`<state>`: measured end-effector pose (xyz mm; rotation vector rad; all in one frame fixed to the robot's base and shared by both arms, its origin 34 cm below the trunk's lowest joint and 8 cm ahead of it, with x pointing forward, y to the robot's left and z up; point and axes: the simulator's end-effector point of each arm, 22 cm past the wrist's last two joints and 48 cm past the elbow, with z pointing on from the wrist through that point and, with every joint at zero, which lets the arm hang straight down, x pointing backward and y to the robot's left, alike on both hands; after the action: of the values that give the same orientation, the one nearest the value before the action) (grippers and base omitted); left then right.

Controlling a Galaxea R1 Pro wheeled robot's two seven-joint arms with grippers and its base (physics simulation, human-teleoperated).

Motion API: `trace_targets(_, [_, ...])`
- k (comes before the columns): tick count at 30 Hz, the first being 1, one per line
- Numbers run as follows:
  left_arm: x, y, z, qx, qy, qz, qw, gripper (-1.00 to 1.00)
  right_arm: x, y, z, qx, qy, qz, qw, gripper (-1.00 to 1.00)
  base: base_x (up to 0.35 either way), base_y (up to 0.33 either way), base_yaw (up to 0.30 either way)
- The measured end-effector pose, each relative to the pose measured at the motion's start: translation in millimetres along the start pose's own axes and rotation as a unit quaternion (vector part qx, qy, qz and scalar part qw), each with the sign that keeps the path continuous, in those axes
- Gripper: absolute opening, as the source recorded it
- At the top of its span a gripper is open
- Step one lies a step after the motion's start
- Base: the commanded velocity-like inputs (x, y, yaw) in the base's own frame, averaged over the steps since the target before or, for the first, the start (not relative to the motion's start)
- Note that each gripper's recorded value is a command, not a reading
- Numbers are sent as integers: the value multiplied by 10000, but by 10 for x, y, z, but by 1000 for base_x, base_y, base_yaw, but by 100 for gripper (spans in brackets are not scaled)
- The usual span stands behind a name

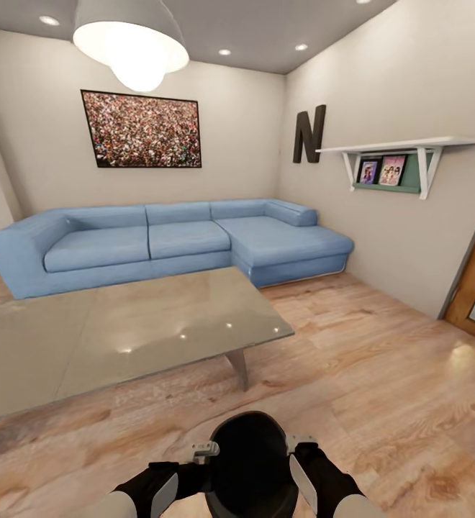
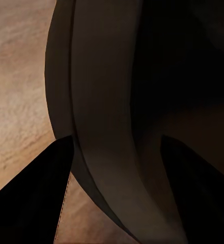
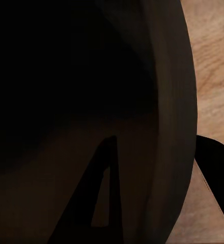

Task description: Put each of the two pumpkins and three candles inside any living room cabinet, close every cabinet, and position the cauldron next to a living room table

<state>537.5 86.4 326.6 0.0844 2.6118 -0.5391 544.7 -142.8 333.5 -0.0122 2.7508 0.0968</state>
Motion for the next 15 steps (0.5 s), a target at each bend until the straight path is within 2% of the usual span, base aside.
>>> trace_targets(6, [1, 1, 1, 0, 1, 1, 10000, -100, 1, 0, 2, 0, 1, 0, 10000, -100, 182, 0, 0])
trace_targets(15, [0, 5, 1, -1, 3, 5, 10000, -100, 3, 3, 5, -5, -2, 6, 10000, -100, 19, 0, 0])
